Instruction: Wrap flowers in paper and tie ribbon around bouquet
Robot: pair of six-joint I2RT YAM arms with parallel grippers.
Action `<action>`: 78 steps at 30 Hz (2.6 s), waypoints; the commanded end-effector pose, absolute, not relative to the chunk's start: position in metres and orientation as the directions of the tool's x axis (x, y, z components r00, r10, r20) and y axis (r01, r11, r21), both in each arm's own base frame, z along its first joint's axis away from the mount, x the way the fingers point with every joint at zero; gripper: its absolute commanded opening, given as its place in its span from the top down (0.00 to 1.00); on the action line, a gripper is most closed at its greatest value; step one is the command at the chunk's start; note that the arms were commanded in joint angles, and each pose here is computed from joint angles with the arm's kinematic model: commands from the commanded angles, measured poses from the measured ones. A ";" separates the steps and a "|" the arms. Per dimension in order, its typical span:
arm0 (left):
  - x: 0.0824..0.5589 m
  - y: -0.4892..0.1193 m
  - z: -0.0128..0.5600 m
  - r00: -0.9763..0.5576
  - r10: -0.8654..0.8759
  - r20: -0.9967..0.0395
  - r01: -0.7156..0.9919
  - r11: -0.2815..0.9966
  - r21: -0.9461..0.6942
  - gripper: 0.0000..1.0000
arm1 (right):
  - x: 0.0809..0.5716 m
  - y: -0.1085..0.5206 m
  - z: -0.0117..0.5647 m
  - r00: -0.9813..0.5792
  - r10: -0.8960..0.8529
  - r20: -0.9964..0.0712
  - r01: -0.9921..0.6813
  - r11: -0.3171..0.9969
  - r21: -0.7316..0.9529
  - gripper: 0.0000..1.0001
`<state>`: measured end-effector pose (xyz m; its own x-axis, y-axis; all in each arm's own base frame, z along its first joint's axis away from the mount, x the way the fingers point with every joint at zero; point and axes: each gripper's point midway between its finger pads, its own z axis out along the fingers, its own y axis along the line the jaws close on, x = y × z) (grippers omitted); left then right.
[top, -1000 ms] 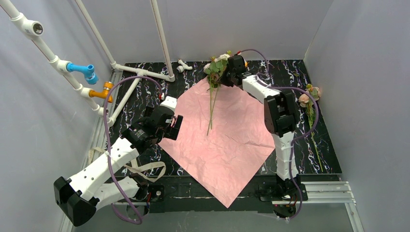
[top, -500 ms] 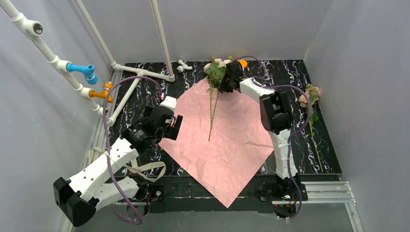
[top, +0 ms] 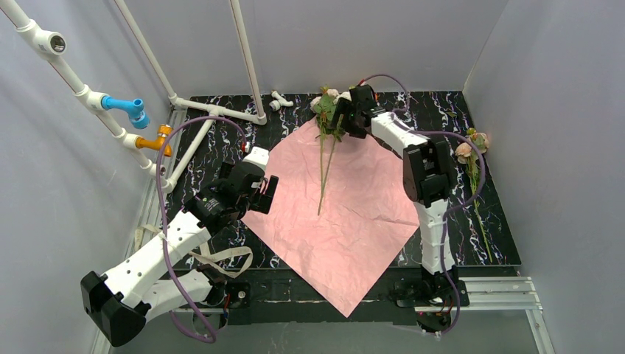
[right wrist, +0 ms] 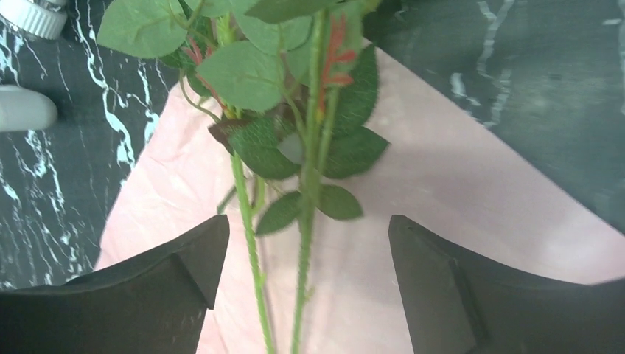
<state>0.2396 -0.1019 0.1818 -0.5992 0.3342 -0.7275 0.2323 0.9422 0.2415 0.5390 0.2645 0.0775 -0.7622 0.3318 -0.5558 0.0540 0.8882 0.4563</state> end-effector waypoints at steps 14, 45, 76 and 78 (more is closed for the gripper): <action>0.236 -0.109 0.183 -0.596 0.318 -0.737 0.265 0.945 0.194 0.02 | 0.442 -0.089 0.151 -0.462 0.103 -0.881 0.582 0.785 -0.213 0.02; 0.234 -0.105 0.185 -0.587 0.314 -0.746 0.253 0.947 0.199 0.02 | 0.414 -0.167 0.025 -0.515 0.512 -0.688 0.666 0.744 0.055 0.58; 0.239 -0.101 0.182 -0.596 0.335 -0.730 0.235 0.942 0.241 0.02 | 0.505 -0.012 0.269 -0.404 0.115 -0.908 0.211 0.977 0.030 0.99; 0.239 -0.100 0.182 -0.597 0.336 -0.729 0.233 0.942 0.243 0.02 | 0.510 0.029 0.274 -0.421 0.087 -0.903 0.098 0.994 0.050 0.99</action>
